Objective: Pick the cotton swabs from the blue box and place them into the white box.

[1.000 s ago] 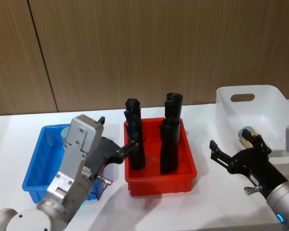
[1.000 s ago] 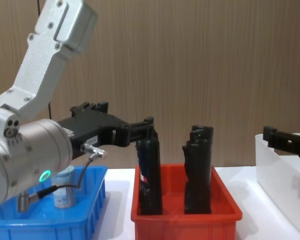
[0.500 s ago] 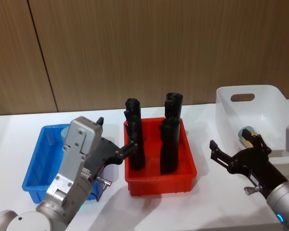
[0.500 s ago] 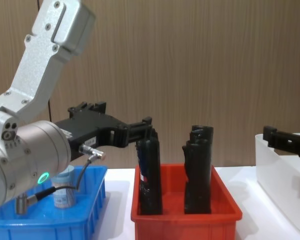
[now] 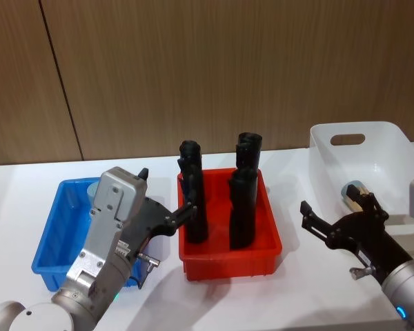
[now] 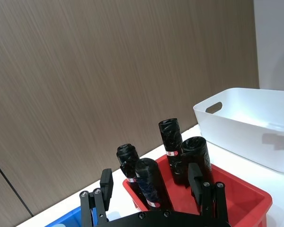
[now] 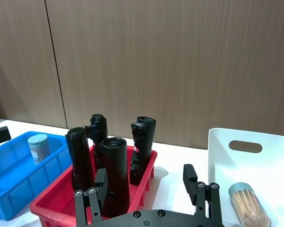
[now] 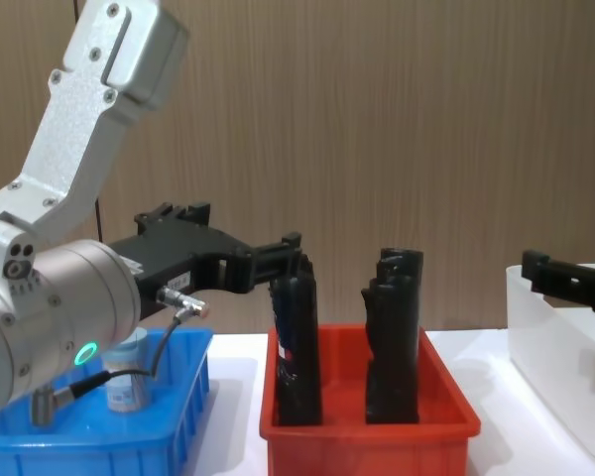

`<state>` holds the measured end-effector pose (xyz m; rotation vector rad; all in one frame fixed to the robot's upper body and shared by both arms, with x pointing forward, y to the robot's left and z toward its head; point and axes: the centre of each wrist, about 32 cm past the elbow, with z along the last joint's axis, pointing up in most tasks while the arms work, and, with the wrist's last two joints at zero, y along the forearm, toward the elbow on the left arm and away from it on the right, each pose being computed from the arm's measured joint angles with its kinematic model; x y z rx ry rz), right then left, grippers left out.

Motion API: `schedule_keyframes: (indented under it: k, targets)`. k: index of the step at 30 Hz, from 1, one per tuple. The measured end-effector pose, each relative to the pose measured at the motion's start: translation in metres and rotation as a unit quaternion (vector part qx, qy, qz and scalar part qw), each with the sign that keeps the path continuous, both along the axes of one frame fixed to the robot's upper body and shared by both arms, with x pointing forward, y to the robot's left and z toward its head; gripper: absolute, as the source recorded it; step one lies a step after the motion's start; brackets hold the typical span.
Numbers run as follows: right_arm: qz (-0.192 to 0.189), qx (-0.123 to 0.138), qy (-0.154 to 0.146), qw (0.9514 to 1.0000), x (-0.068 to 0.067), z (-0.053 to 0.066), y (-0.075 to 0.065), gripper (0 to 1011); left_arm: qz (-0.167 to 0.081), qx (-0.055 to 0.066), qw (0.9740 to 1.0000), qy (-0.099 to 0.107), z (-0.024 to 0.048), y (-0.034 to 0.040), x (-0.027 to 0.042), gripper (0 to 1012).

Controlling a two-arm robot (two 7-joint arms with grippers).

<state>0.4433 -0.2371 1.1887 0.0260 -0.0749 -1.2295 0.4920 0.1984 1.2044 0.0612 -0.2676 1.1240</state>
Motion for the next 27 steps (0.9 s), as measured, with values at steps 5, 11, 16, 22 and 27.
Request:
schedule_keyframes:
  k: [5, 11, 16, 22, 27]
  targets:
    - [0.0, 0.0, 0.0, 1.0, 0.0, 0.0, 0.0, 1002, 0.0, 0.0, 1.0, 0.0, 0.0, 0.0, 0.0, 1004]
    - [0.004, -0.002, 0.002, 1.0, 0.002, -0.001, -0.001, 1002, 0.0, 0.0, 1.0, 0.0, 0.0, 0.0, 0.0, 1004]
    - [0.016, -0.005, 0.008, 0.9998, 0.006, -0.001, -0.003, 1001, 0.0, 0.0, 1.0, 0.0, 0.0, 0.0, 0.0, 1004]
    - [0.037, -0.007, 0.021, 0.9991, 0.017, -0.004, -0.007, 1002, 0.0, 0.0, 1.0, 0.0, 0.0, 0.0, 0.0, 1004]
    - [0.059, -0.007, 0.031, 0.9977, 0.029, -0.006, -0.01, 1002, 0.0, 0.0, 1.0, 0.0, 0.0, 0.0, 0.0, 1004]
